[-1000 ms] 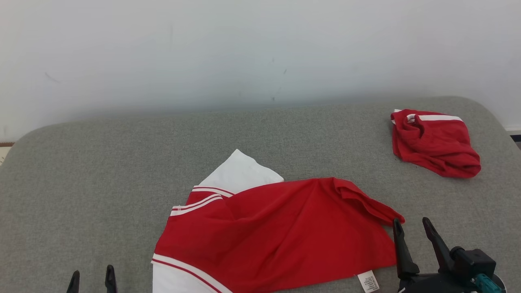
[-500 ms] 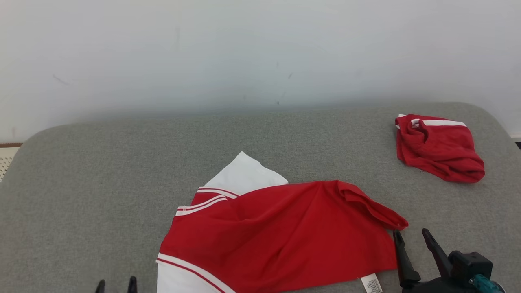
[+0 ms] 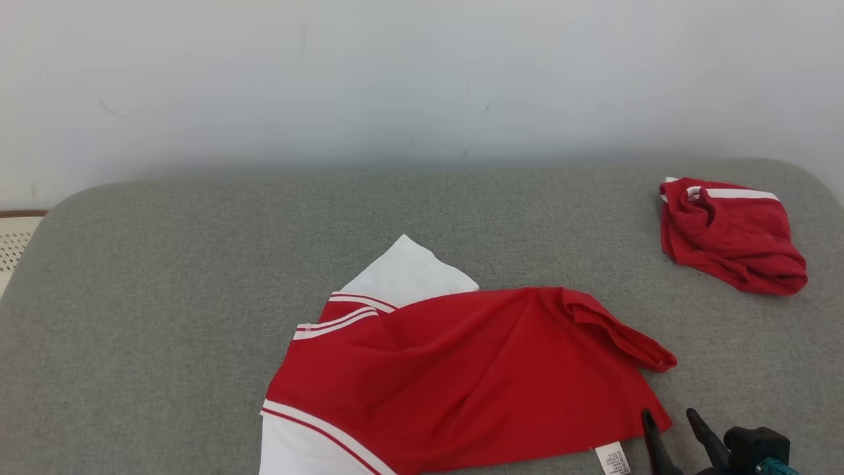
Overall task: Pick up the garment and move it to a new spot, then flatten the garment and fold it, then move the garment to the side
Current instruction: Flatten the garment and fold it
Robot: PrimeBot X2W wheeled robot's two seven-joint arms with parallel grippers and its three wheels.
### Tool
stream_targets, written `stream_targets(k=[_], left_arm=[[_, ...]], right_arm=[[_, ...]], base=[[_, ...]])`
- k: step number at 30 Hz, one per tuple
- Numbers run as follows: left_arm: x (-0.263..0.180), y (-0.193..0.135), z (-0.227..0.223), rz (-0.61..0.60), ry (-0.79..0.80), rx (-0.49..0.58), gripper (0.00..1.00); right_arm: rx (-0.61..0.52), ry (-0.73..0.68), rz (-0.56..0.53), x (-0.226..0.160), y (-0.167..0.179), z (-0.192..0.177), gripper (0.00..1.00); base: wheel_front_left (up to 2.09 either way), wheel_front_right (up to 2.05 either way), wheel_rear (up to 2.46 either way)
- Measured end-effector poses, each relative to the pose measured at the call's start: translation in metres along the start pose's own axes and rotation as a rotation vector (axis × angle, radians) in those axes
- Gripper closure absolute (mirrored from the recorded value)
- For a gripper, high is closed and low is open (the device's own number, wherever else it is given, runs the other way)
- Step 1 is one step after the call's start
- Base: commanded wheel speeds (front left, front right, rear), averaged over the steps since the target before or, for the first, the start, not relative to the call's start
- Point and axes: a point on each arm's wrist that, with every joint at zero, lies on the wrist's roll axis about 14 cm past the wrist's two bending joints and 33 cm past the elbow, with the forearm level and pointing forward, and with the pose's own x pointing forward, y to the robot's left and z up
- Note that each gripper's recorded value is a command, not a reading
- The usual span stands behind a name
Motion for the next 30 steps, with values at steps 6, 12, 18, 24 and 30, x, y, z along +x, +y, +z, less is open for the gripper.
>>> stream_targets(k=[6,12,18,24,30], left_arm=[[0.003,-0.003,-0.023,-0.007,0.073,-0.034,0.0],[0.01,-0.005,-0.038,-0.015,0.119,-0.048,0.0],[0.016,-0.01,-0.052,-0.036,0.168,-0.054,0.0],[0.022,-0.013,-0.055,-0.047,0.179,-0.058,0.87],[0.029,-0.019,-0.041,-0.065,0.132,-0.064,1.0]], right_arm=[[0.001,0.068,-0.02,0.004,-0.009,-0.021,0.0],[0.001,0.111,-0.032,0.01,-0.016,-0.035,0.0],[0.005,0.137,-0.031,0.019,-0.015,-0.045,0.0],[0.007,0.151,-0.027,0.025,-0.015,-0.052,1.0],[0.01,0.118,-0.016,0.03,-0.011,-0.047,1.0]], base=[[0.0,0.0,0.0],[0.0,0.0,0.0],[0.0,0.0,0.0],[0.0,0.0,0.0],[0.0,0.0,0.0]])
